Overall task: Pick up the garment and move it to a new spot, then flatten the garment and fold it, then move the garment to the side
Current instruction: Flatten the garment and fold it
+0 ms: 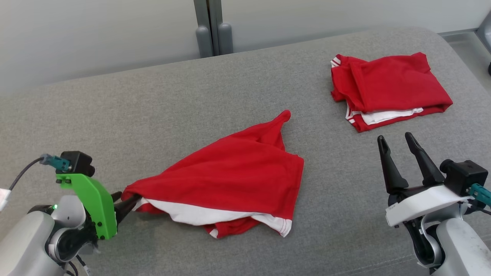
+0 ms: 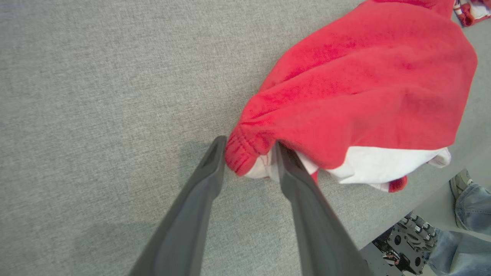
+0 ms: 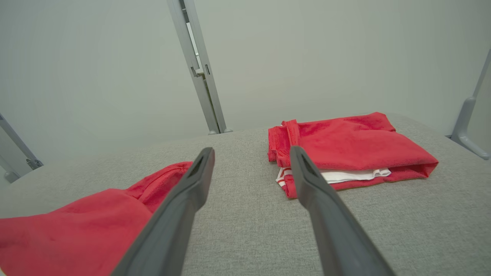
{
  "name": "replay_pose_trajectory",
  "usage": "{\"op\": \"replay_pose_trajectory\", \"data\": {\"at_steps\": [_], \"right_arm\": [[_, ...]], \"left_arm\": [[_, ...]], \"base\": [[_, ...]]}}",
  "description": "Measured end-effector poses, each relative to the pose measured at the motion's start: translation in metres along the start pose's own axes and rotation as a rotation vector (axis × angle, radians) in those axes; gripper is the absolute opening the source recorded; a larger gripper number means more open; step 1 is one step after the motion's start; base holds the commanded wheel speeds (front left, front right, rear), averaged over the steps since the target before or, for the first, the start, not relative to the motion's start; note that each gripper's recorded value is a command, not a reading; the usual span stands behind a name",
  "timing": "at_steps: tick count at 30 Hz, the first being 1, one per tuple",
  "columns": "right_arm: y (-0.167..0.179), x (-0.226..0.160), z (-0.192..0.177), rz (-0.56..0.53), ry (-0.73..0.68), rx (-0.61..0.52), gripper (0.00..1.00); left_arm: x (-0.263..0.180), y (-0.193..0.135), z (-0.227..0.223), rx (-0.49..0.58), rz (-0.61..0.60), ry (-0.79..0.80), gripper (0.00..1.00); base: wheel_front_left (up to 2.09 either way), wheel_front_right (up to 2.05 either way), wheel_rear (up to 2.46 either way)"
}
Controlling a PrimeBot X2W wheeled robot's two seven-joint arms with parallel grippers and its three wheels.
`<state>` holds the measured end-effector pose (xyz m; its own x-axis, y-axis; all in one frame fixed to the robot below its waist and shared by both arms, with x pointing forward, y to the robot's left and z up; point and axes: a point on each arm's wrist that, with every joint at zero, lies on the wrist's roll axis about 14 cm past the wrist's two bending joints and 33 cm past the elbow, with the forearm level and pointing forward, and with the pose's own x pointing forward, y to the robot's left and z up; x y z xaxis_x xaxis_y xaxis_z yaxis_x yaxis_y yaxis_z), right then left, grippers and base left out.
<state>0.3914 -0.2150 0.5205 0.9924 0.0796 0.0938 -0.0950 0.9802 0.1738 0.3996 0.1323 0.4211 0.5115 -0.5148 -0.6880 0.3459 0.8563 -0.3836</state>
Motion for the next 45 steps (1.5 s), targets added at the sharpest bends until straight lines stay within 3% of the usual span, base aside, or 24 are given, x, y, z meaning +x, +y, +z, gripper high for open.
{"op": "replay_pose_trajectory", "data": {"at_steps": [8, 16, 18, 22, 28, 36, 45], "right_arm": [[0.008, -0.008, 0.006, 0.017, -0.015, 0.005, 1.0], [0.021, -0.017, 0.022, 0.052, -0.074, -0.002, 1.0], [0.028, -0.018, 0.025, 0.07, -0.085, -0.01, 1.0], [0.04, -0.019, 0.032, 0.103, -0.11, -0.032, 1.0], [0.042, -0.022, 0.038, 0.095, -0.138, -0.047, 1.0], [0.041, -0.022, 0.017, 0.08, -0.08, -0.051, 1.0], [0.041, -0.019, 0.011, 0.084, -0.061, -0.055, 1.0]], "left_arm": [[-0.037, 0.012, 0.054, 0.145, 0.088, -0.325, 1.0], [-0.104, 0.02, 0.09, 0.146, 0.262, -0.857, 1.0], [-0.118, 0.022, 0.089, 0.072, 0.294, -0.968, 1.0], [-0.138, 0.034, 0.077, 0.145, 0.433, -1.012, 1.0], [-0.141, 0.021, 0.058, 0.155, 0.478, -1.059, 1.0], [-0.111, 0.02, 0.028, 0.138, 0.439, -0.968, 1.0], [-0.103, 0.02, 0.027, 0.135, 0.416, -0.958, 1.0]], "base": [[0.0, 0.0, 0.0], [0.0, 0.0, 0.0], [0.0, 0.0, 0.0], [0.0, 0.0, 0.0], [0.0, 0.0, 0.0], [0.0, 0.0, 0.0], [0.0, 0.0, 0.0]]}}
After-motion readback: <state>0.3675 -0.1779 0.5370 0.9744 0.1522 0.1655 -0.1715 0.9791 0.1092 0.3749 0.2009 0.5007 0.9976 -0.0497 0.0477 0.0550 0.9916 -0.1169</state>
